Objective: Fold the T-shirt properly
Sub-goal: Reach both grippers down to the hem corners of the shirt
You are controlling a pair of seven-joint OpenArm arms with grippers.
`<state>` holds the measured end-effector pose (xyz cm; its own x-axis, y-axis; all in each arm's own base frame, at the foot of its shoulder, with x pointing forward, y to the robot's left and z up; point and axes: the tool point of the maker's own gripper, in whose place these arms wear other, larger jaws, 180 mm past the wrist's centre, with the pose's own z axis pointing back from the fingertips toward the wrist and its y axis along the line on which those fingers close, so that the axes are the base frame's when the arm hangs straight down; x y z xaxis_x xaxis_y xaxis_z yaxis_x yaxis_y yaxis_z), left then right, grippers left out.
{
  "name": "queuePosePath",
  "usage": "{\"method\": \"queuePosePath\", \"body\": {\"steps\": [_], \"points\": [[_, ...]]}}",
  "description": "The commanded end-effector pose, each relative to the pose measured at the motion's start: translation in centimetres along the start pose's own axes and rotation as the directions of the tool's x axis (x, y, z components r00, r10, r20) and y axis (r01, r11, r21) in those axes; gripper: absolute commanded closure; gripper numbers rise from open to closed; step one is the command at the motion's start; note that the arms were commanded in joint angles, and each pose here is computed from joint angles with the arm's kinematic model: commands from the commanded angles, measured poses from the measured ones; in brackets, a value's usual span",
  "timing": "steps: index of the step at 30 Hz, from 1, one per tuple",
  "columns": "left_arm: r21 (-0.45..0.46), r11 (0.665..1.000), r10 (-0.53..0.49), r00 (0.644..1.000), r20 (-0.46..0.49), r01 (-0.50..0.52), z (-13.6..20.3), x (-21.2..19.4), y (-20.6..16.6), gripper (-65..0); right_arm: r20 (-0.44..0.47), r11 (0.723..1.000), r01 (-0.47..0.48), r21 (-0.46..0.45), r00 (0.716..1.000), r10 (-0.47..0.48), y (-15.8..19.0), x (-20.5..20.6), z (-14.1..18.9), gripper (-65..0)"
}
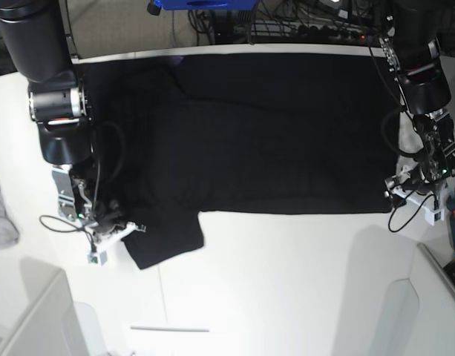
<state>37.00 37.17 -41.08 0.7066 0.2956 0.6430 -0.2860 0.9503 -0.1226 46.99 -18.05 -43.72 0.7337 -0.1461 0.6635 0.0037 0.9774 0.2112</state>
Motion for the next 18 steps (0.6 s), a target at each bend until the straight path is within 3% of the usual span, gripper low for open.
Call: {"method": "queuePosePath", "body": {"steps": [1,6,14,18], "points": [[-0.017,1.000,0.005,0.999,0.034,-0.005,0.2,2.1,-0.4,-50.2,0.033,1.000,-0.006,0.001,0.999,0.006,0.0,2.1,0.3,0.0],[-0.045,0.998,-0.046,0.999,-0.018,0.046,-1.1,1.6,-2.5,-50.2,0.033,1.000,-0.006,0.001,0.999,0.006,0.0,2.1,0.3,0.0],[-0.088,0.995,-0.055,0.998,-0.023,0.053,-2.1,0.0,-5.1,-48.9,0.031,1.000,-0.006,0.001,0.999,0.006,0.0,2.0,0.3,0.0],[-0.096,0.994,-0.053,0.998,-0.040,0.049,-2.3,-1.2,-5.5,-31.1,0.023,1.000,-0.004,-0.003,1.000,0.004,-0.3,1.3,0.3,0.0]]}}
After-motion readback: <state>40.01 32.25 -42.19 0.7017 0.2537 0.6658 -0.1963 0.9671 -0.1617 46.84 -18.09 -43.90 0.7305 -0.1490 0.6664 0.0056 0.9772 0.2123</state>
